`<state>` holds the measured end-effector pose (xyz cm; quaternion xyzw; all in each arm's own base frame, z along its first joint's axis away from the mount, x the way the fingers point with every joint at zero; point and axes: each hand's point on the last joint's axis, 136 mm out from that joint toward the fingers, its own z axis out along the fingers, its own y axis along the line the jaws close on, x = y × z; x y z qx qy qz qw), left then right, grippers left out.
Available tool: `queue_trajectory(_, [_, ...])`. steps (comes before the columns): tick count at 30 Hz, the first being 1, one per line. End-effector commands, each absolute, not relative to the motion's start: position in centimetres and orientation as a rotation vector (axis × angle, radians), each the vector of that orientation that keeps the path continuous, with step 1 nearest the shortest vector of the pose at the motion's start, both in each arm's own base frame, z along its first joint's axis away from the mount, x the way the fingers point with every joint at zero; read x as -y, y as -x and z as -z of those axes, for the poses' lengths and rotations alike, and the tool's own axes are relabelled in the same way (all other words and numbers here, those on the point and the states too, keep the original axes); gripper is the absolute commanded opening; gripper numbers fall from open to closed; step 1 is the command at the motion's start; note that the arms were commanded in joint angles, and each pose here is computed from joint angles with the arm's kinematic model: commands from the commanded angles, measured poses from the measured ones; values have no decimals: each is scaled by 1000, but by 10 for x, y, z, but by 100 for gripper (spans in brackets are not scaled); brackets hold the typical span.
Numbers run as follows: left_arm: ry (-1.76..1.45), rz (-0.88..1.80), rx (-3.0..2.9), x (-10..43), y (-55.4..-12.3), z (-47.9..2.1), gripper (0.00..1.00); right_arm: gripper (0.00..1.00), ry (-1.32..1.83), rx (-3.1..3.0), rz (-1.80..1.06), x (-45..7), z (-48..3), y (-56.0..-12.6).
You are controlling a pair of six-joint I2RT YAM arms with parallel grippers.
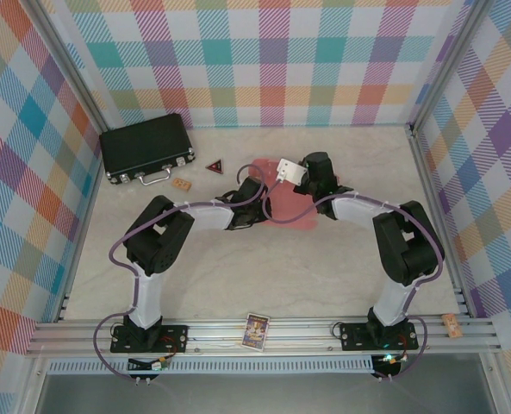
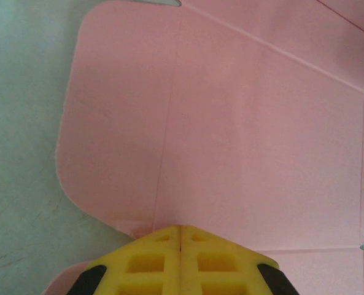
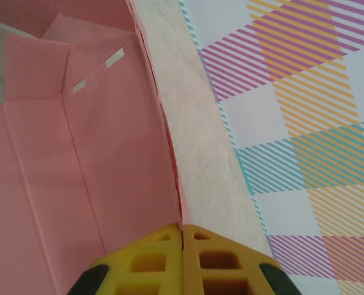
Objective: Fold the paper box
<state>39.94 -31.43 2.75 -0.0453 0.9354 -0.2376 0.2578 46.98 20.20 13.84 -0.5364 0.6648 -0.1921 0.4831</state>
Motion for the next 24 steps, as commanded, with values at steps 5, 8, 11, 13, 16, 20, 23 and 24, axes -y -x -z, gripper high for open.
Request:
queue_trajectory(5, [165,611,-2625,305,-385,9,0,0,1340,-1507,489,-212,-140,-461])
queue_trajectory(8, [174,614,-2629,304,-385,12,0,0,1359,-1487,486,-213,-135,-456])
queue_trajectory(11, [172,623,-2627,305,-384,12,0,0,1375,-1482,498,-213,-129,-455])
queue_trajectory(13, [174,625,-2622,303,-382,13,0,0,1381,-1478,500,-215,-127,-454])
queue_trajectory(16, [174,626,-2619,302,-382,12,0,0,1380,-1475,503,-216,-124,-453])
queue_trajectory(20, [166,637,-2619,303,-381,12,0,0,1382,-1469,515,-216,-120,-451])
queue_trajectory(23, [163,647,-2614,303,-381,11,0,0,1379,-1459,530,-216,-118,-451])
queue_trajectory(24, [164,651,-2611,303,-381,10,0,0,1376,-1452,539,-216,-119,-452])
